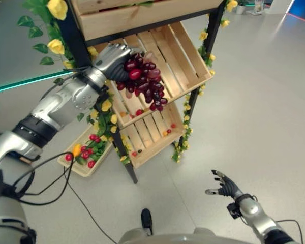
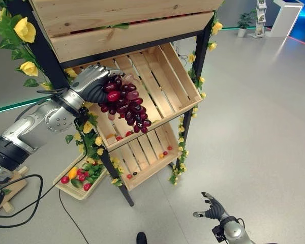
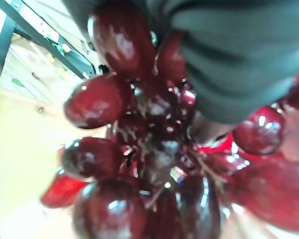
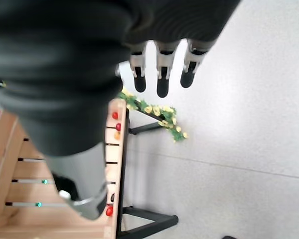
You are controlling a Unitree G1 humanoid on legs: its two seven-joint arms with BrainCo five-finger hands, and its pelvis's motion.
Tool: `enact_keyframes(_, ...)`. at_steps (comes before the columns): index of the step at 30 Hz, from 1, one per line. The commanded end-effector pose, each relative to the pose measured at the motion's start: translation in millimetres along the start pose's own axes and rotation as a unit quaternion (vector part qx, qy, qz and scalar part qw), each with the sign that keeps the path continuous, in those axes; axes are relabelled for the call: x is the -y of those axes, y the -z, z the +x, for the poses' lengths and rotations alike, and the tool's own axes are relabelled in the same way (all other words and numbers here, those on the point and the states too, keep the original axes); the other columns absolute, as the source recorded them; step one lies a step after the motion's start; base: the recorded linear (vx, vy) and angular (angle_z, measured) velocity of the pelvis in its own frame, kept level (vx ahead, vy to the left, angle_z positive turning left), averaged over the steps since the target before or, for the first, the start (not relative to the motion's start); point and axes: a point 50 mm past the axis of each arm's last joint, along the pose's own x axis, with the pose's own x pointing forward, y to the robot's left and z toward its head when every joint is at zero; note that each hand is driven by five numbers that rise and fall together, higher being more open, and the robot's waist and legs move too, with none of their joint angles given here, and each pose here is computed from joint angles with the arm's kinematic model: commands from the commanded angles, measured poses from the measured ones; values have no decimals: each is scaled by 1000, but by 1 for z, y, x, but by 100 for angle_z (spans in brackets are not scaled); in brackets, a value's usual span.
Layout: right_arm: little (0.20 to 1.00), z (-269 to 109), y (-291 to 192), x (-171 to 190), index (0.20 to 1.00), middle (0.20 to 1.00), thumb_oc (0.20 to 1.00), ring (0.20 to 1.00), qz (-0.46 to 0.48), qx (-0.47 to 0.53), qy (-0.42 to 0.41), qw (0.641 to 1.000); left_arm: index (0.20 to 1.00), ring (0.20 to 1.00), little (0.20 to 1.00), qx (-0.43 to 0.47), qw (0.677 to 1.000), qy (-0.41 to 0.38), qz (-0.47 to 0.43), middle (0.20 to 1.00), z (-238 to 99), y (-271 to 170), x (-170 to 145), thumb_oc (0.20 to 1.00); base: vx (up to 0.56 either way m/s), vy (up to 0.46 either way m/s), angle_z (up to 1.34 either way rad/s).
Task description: Pick up the fruits from the basket on one side to the basket on the other side
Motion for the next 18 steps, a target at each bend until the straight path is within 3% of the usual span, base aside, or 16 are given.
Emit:
enact_keyframes(1,1000,-2,-12,20,1000,1000,1000,1000,-7,37,29,999,200,200,200,-86,985,-148,10,200,7,38,-71,200,236,-89,78)
enact_keyframes(3,1000,-5,-4,20,1000,1000,1000,1000,-9,23,31,999,200,200,200,-79,988,-134,3,200,5,33,-63,200,192,-80,85)
enact_keyframes(18,1000,-13,7,28,1000,1000,1000,1000,13,10,56,998,200,200,200,-114,988,-92,42,200,13,46,-52,200,64,-25,1)
